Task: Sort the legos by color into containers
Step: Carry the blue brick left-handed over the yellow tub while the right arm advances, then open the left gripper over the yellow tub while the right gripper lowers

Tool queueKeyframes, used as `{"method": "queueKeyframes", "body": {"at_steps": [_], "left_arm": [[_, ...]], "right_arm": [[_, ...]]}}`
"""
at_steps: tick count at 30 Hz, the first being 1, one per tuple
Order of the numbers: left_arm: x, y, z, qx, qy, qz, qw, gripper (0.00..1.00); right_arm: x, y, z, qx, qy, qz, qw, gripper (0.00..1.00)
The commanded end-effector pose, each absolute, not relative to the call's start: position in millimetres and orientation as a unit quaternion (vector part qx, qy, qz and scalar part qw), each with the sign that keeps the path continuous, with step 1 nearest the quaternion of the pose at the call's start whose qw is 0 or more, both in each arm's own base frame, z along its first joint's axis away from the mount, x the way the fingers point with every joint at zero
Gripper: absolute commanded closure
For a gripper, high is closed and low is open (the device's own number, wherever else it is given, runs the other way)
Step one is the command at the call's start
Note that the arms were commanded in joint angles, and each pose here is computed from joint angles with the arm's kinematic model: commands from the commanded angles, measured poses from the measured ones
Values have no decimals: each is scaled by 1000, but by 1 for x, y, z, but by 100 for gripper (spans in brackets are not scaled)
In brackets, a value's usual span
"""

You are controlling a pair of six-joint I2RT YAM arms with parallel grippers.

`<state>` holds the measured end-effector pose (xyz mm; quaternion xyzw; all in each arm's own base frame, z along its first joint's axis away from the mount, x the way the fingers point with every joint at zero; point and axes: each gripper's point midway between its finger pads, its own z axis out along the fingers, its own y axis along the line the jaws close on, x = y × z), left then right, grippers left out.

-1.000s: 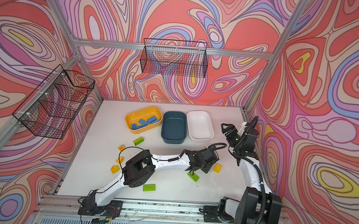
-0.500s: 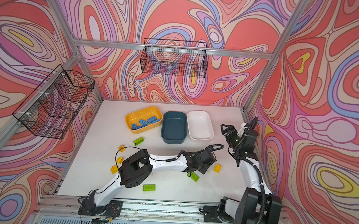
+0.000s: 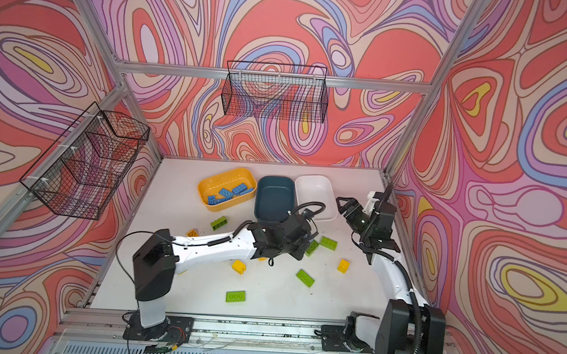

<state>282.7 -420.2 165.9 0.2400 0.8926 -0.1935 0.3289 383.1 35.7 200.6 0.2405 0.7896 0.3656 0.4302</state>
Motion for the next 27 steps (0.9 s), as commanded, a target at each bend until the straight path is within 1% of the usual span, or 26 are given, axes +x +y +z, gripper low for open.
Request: {"method": "queueKeyframes", "body": {"at_steps": [1, 5, 9, 14, 21, 27], "left_arm": [[315, -368, 176, 201, 903, -167, 342, 75], [361, -300, 179, 143, 917, -128, 351, 75], [409, -238, 166, 75, 934, -94, 337, 74], [461, -189, 154, 24, 944, -63, 323, 74], [518, -148, 129, -18, 953, -47, 299, 74], [539, -136, 109, -24, 960, -31, 277, 73]], "right_arm": [[386, 46, 205, 224, 795, 350, 442, 15], [385, 66, 201, 206, 803, 354, 433, 15], [380, 91, 198, 176, 812, 361, 423, 16], [369, 117, 192, 137, 833, 343, 412, 17], [346, 130, 178, 109, 851, 322, 401, 17], [331, 125, 172, 94, 865, 294, 396, 18]]}}
